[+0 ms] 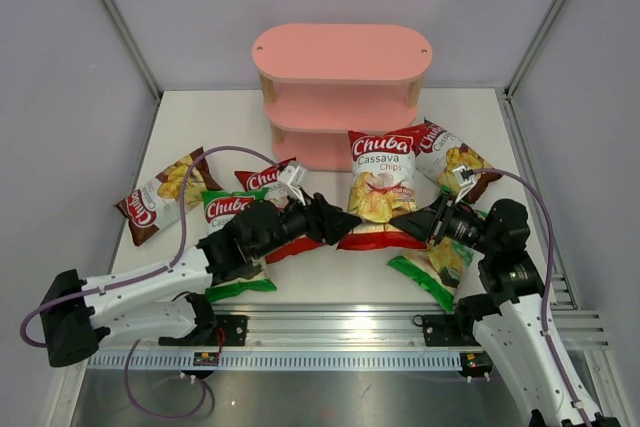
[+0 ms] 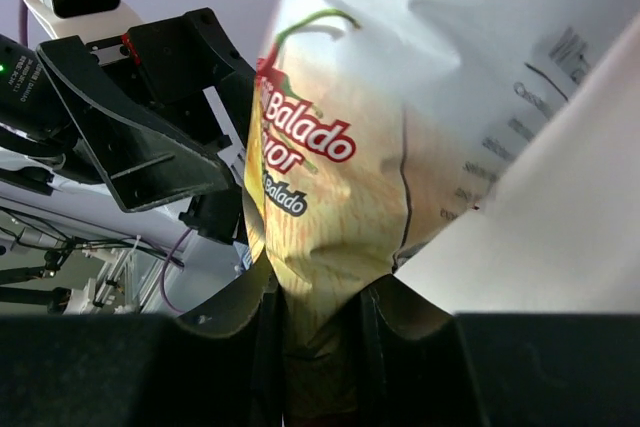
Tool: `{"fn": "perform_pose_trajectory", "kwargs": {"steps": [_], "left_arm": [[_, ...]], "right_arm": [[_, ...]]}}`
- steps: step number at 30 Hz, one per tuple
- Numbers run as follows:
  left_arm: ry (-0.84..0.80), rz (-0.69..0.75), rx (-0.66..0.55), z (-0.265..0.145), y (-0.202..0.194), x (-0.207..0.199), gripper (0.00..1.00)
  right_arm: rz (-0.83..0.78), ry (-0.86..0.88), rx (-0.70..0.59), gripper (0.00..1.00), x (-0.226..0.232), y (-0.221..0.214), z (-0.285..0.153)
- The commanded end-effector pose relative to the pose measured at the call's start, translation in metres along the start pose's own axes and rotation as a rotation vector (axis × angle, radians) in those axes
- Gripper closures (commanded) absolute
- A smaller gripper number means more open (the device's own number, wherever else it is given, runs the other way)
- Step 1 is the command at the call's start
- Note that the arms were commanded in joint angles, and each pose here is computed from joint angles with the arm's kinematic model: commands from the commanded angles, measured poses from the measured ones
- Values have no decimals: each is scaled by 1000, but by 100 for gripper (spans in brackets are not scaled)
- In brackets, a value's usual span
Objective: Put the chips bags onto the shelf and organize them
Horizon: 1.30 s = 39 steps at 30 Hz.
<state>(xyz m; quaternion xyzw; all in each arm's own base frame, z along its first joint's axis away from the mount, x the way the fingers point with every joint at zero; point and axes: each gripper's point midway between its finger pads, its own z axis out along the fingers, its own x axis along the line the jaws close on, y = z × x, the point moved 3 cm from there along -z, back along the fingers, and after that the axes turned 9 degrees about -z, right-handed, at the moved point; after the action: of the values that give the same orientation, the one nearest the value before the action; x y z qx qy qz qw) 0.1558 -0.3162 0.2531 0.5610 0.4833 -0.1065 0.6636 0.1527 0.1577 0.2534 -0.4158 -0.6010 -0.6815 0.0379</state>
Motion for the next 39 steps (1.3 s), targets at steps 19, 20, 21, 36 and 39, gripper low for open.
{"fn": "perform_pose_trajectory", "kwargs": {"steps": [19, 20, 21, 36, 39], "left_arm": [[809, 310, -74, -144, 75, 67, 1], [839, 327, -68, -147, 76, 69, 1], [872, 343, -80, -153, 80, 71, 1], [930, 424, -120, -181, 82, 89, 1], [910, 412, -134, -183, 82, 88, 1]], "right_arm": [[-233, 45, -115, 85, 73, 137, 8], [-215, 44, -99, 86, 66, 143, 17], [-207, 55, -97, 86, 68, 149, 20], [-133, 157, -114, 86, 57, 259, 105], [-93, 164, -77, 86, 40, 265, 133]]}}
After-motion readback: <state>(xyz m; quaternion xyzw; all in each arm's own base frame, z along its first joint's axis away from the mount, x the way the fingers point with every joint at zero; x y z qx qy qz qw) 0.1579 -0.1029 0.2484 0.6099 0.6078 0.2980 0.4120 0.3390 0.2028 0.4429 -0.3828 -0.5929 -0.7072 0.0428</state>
